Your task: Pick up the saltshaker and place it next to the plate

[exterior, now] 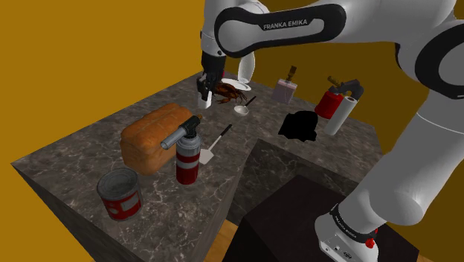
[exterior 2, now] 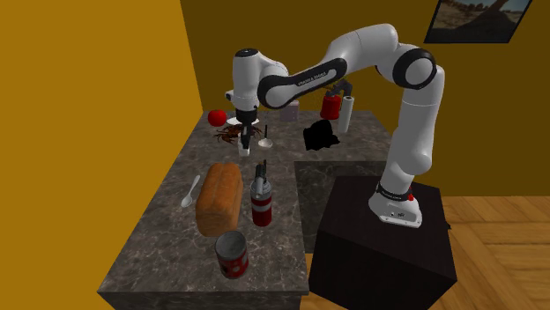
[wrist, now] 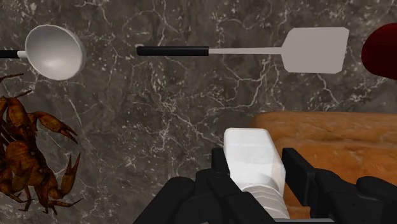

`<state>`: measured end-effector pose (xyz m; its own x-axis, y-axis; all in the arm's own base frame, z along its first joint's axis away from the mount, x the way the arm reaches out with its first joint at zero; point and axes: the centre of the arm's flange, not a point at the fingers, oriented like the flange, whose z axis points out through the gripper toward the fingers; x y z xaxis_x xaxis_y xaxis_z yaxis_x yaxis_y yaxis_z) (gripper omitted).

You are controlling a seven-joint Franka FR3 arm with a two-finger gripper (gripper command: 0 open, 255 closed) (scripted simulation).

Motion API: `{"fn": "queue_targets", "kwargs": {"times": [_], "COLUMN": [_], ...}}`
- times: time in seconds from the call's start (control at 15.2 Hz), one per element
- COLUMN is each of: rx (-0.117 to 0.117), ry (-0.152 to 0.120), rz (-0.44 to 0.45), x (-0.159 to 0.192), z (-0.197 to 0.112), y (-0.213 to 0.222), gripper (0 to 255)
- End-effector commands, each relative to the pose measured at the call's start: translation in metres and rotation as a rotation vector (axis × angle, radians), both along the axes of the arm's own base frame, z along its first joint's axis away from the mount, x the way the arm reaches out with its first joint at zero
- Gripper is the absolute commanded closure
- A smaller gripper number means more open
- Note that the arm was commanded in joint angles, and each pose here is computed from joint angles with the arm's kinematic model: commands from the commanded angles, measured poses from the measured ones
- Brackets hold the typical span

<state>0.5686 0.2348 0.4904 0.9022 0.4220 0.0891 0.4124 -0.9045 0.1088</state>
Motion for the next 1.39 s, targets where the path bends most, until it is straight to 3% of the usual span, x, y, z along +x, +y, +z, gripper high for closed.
{"fn": "queue_targets", "kwargs": {"times": [0.0, 1.32], "rx": [0.0, 0.0], "ry": [0.0, 0.0], "rz": [0.0, 0.0], "x": [0.0, 0.041], "z": [0.011, 0.013], "y": [-0.001, -0.248], "gripper": [255, 255]}}
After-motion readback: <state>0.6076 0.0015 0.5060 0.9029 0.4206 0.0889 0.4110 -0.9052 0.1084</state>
